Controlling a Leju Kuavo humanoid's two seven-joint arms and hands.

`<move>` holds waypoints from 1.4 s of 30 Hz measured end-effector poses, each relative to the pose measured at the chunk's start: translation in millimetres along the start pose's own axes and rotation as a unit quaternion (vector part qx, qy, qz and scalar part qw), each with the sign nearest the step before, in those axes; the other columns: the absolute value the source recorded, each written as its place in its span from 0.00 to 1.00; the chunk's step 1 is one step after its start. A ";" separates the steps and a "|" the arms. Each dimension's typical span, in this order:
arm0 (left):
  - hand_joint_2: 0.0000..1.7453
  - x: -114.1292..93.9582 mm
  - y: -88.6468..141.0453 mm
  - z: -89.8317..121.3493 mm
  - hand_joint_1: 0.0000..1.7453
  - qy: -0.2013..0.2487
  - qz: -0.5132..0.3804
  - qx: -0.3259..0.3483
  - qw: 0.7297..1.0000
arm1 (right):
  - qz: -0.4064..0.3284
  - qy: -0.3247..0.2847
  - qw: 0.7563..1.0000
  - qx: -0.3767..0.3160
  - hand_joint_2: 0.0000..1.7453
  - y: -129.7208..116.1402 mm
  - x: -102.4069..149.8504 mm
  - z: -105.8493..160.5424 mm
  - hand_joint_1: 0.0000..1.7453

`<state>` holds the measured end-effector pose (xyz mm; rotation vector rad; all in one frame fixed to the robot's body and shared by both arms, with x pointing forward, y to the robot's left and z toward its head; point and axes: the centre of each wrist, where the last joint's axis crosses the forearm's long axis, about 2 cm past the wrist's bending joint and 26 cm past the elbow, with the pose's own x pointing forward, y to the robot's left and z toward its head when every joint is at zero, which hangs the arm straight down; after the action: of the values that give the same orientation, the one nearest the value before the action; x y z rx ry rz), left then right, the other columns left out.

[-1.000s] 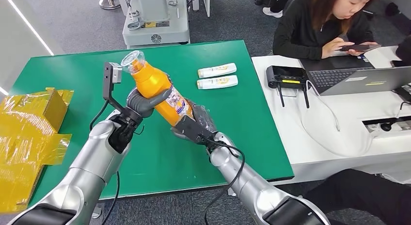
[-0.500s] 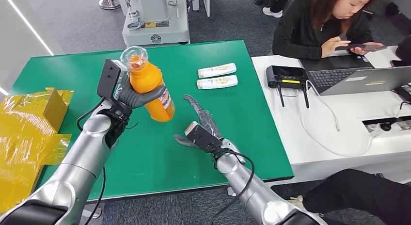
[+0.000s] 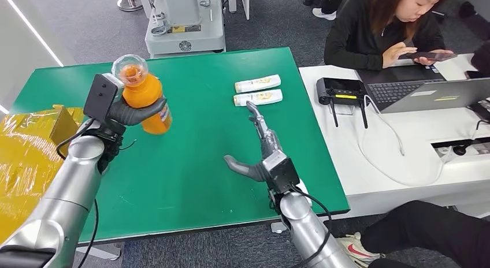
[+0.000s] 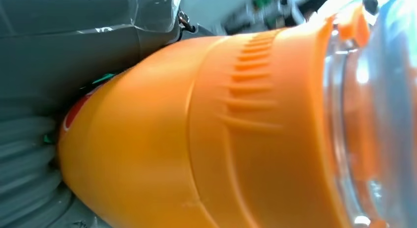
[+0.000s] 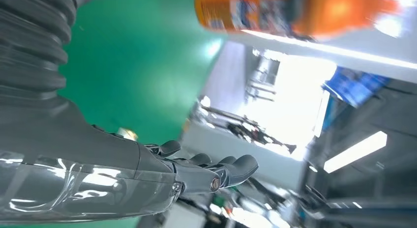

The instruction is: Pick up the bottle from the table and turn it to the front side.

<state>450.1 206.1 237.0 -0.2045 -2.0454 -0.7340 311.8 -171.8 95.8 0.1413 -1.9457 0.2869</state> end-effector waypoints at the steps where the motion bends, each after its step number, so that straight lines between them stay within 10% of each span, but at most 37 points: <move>1: 1.00 0.1 7.3 3.5 1.00 0.000 -0.049 0.005 0.999 | 0.004 -0.013 1.000 -0.007 1.00 -2.7 5.6 2.6 0.00; 9: 1.00 24.8 78.8 28.2 1.00 -0.033 -0.529 0.033 0.847 | 0.013 -0.096 0.993 -0.062 1.00 -15.7 48.7 29.6 0.00; 19: 1.00 43.6 157.8 81.7 1.00 -0.028 -0.755 0.024 0.655 | 0.016 -0.149 0.983 -0.107 1.00 -31.9 82.1 58.9 0.00; 26: 1.00 49.3 214.6 136.1 0.99 0.047 -0.794 0.021 0.606 | 0.022 -0.179 0.975 -0.130 1.00 -40.7 96.1 72.7 0.00; 32: 1.00 45.2 250.7 194.7 1.00 0.146 -0.774 0.019 0.616 | 0.013 -0.192 0.973 -0.126 1.00 -43.8 99.5 73.4 0.00; 42: 1.00 2.7 200.5 285.4 1.00 0.238 -0.701 -0.063 0.670 | 0.008 -0.198 0.972 -0.124 1.00 -49.0 99.1 74.0 0.00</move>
<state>326.7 531.2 210.1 1.5154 -1.2960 -1.5854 219.0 -235.2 167.2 0.0170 -2.3603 0.0224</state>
